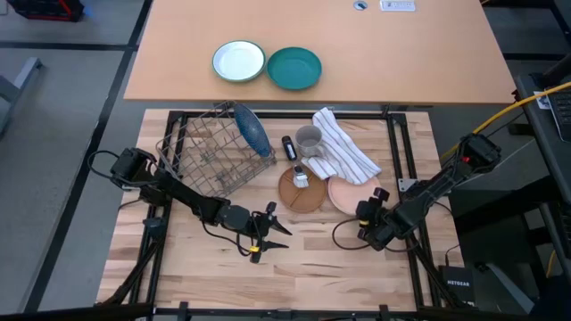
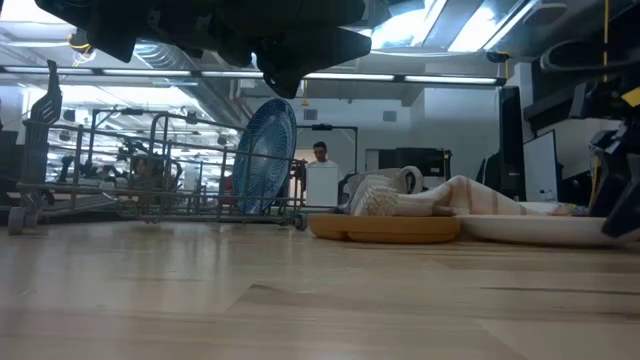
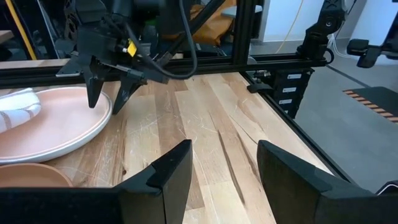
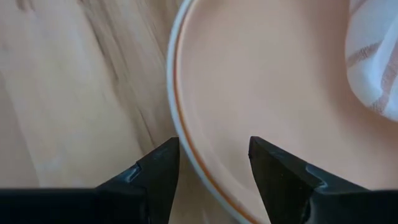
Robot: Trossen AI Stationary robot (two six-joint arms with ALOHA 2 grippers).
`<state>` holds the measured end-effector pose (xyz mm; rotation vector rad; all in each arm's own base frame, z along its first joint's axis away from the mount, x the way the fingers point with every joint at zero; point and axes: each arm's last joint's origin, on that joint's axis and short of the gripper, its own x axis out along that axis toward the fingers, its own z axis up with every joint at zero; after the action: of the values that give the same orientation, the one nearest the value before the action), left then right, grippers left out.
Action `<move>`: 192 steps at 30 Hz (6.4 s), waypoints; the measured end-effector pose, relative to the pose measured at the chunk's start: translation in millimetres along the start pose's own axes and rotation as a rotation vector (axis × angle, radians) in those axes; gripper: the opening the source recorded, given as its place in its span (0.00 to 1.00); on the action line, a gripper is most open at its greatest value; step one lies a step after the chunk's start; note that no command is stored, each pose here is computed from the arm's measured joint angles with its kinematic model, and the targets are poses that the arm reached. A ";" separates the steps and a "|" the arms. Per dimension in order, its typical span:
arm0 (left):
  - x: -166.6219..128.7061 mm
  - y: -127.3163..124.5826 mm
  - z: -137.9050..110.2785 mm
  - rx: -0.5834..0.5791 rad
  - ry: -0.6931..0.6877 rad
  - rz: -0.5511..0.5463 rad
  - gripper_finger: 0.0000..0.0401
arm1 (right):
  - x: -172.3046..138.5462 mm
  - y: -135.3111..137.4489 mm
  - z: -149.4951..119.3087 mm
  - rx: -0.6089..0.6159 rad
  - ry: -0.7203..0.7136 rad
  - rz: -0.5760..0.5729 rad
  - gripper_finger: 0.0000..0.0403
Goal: Sort dishes
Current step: Put the light orange plate into the dish rack
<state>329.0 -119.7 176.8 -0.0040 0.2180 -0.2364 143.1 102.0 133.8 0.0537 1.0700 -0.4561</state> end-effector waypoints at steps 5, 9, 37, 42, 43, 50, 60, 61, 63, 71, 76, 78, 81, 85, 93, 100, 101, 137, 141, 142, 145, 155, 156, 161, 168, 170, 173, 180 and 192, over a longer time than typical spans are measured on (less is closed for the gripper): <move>0.0 0.0 0.0 0.000 0.000 0.000 0.43 | 4.1 -2.9 3.6 0.007 0.042 0.009 0.40; 0.0 0.0 0.0 0.002 0.000 0.000 0.43 | 7.2 -3.6 7.9 0.018 0.083 0.042 0.28; -0.5 -2.0 -5.3 0.033 0.056 -0.004 0.43 | -20.2 39.1 63.0 0.221 -0.158 0.510 0.08; -0.9 -5.0 -6.7 0.043 0.069 -0.012 0.43 | -19.7 44.5 67.1 0.248 -0.200 0.540 0.11; -1.0 -5.6 -7.0 0.043 0.071 -0.014 0.43 | -16.9 46.7 66.7 0.246 -0.198 0.537 0.11; -1.5 -8.9 -8.1 0.061 0.080 -0.024 0.43 | 13.7 75.3 67.0 0.255 -0.250 0.565 0.09; -2.4 -10.5 -14.0 0.163 0.139 -0.034 0.43 | 36.4 107.5 56.3 0.222 -0.273 0.674 0.10; -2.5 -10.3 -14.8 0.164 0.147 -0.034 0.43 | 36.8 110.8 54.8 0.210 -0.264 0.670 0.10; -2.7 -10.0 -15.9 0.170 0.159 -0.033 0.43 | 36.7 117.7 53.5 0.189 -0.249 0.663 0.08; -1.0 -9.6 -19.0 0.240 0.164 -0.035 0.43 | 31.4 138.1 59.4 0.070 -0.282 0.665 0.01; -0.2 -9.5 -20.9 0.224 0.171 -0.033 0.43 | 27.1 142.9 66.1 0.031 -0.276 0.656 0.02; -0.3 -9.5 -20.9 0.211 0.170 -0.032 0.43 | 25.8 144.2 67.6 0.022 -0.264 0.648 0.01; -0.2 -9.5 -20.7 0.200 0.169 -0.031 0.43 | 24.6 145.4 69.2 0.012 -0.254 0.638 0.01; -0.2 -9.5 -20.8 0.200 0.169 -0.031 0.43 | 23.0 146.7 71.4 0.004 -0.264 0.634 0.01; -0.2 -9.5 -20.8 0.201 0.169 -0.031 0.43 | 21.6 147.7 73.6 -0.002 -0.284 0.625 0.01; -0.4 -10.8 -20.8 0.215 0.169 -0.037 0.43 | 21.5 147.2 74.9 0.015 -0.314 0.596 0.01; -0.6 -12.2 -20.9 0.219 0.168 -0.043 0.43 | 21.5 147.1 75.1 0.017 -0.319 0.592 0.01; 33.0 -28.6 -62.6 0.576 0.284 -0.057 0.43 | 16.2 148.9 83.1 0.067 -0.430 0.586 0.01; 33.3 -27.7 -62.8 0.632 0.292 -0.040 0.43 | 15.2 148.6 83.6 0.069 -0.433 0.587 0.01; 33.3 -27.4 -62.7 0.641 0.294 -0.030 0.43 | 14.2 148.3 84.2 0.072 -0.436 0.590 0.01; 33.6 -25.4 -62.6 0.679 0.298 -0.020 0.43 | 10.7 147.2 85.9 0.077 -0.443 0.595 0.00; 35.5 -3.6 -65.0 0.762 0.361 0.007 0.43 | 7.8 145.9 87.2 0.064 -0.453 0.595 0.00; 35.7 -1.3 -65.1 0.767 0.367 0.011 0.43 | 7.9 145.8 87.1 0.063 -0.452 0.594 0.00; 36.6 4.8 -64.4 0.763 0.364 0.009 0.43 | 8.1 145.7 86.9 0.061 -0.449 0.591 0.00; 42.3 3.9 -55.1 0.770 0.328 -0.004 0.43 | 8.8 145.3 86.2 0.054 -0.443 0.584 0.00; 44.1 3.9 -51.9 0.782 0.317 -0.002 0.43 | 8.9 145.2 86.0 0.053 -0.441 0.582 0.01; 45.3 5.8 -50.1 0.779 0.313 -0.001 0.43 | 9.4 145.0 85.5 0.049 -0.437 0.577 0.05; 46.1 13.9 -49.6 0.771 0.313 -0.004 0.43 | 9.1 145.1 85.8 0.046 -0.441 0.579 0.06; 46.3 16.0 -49.5 0.770 0.315 -0.004 0.43 | -29.8 115.8 94.2 -0.149 -0.457 0.514 0.02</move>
<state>366.0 -113.9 118.0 0.8006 0.4290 -0.3131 254.4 192.3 184.9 0.0851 0.6025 0.0795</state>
